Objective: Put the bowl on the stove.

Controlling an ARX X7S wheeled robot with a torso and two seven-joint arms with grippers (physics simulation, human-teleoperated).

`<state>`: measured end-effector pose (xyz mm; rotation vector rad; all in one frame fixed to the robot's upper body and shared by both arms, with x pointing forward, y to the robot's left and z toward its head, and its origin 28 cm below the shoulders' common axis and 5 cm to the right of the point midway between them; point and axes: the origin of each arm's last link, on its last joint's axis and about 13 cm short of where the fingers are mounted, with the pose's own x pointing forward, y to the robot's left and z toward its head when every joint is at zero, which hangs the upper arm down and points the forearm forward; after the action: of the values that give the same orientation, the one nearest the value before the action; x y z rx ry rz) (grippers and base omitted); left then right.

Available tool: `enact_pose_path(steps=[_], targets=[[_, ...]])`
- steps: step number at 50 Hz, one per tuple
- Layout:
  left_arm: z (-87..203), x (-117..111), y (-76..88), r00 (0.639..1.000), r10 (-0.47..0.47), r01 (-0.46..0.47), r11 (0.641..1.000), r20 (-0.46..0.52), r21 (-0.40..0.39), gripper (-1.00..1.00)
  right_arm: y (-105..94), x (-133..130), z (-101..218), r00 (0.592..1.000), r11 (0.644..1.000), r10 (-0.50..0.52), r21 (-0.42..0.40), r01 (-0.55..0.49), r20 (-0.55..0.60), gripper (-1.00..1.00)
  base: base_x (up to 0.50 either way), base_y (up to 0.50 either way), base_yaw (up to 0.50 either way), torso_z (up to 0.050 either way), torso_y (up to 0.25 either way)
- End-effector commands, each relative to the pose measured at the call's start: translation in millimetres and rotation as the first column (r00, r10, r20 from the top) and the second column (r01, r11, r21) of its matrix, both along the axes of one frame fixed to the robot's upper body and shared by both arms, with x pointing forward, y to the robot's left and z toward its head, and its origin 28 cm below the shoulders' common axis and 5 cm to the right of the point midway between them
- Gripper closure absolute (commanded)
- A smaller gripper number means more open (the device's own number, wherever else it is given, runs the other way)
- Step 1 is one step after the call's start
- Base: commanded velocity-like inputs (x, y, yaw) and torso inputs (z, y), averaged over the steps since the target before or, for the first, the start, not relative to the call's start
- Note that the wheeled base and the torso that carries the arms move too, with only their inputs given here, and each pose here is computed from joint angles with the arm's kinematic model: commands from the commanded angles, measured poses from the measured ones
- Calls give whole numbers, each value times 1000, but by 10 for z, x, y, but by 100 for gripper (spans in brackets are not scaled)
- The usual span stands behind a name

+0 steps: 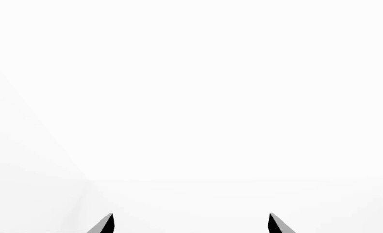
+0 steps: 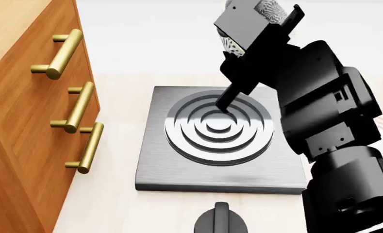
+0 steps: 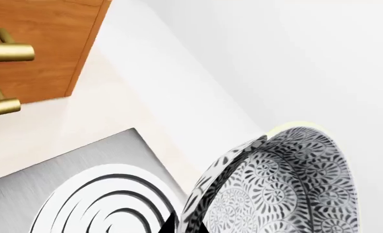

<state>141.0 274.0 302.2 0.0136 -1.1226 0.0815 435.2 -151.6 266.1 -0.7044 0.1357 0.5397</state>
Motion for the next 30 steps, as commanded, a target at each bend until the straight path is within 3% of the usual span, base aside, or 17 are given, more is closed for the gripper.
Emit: enact_pose_path(steps=[1,13,30], targets=[[-1,7,5,1000,0,0,1000,21,5,-100,212,65,117,997,989,78,-124,-74,23,100,0,0,0,0,0],[-5,14,-2,1000,-3,3,1000,20,5,-100,298,65,110,996,984,79,-159,-83,-33,100,0,0,0,0,0],[-19,22,1,1000,-3,3,1000,14,3,-100,295,44,20,989,991,22,-130,-41,-147,100,0,0,0,0,1]])
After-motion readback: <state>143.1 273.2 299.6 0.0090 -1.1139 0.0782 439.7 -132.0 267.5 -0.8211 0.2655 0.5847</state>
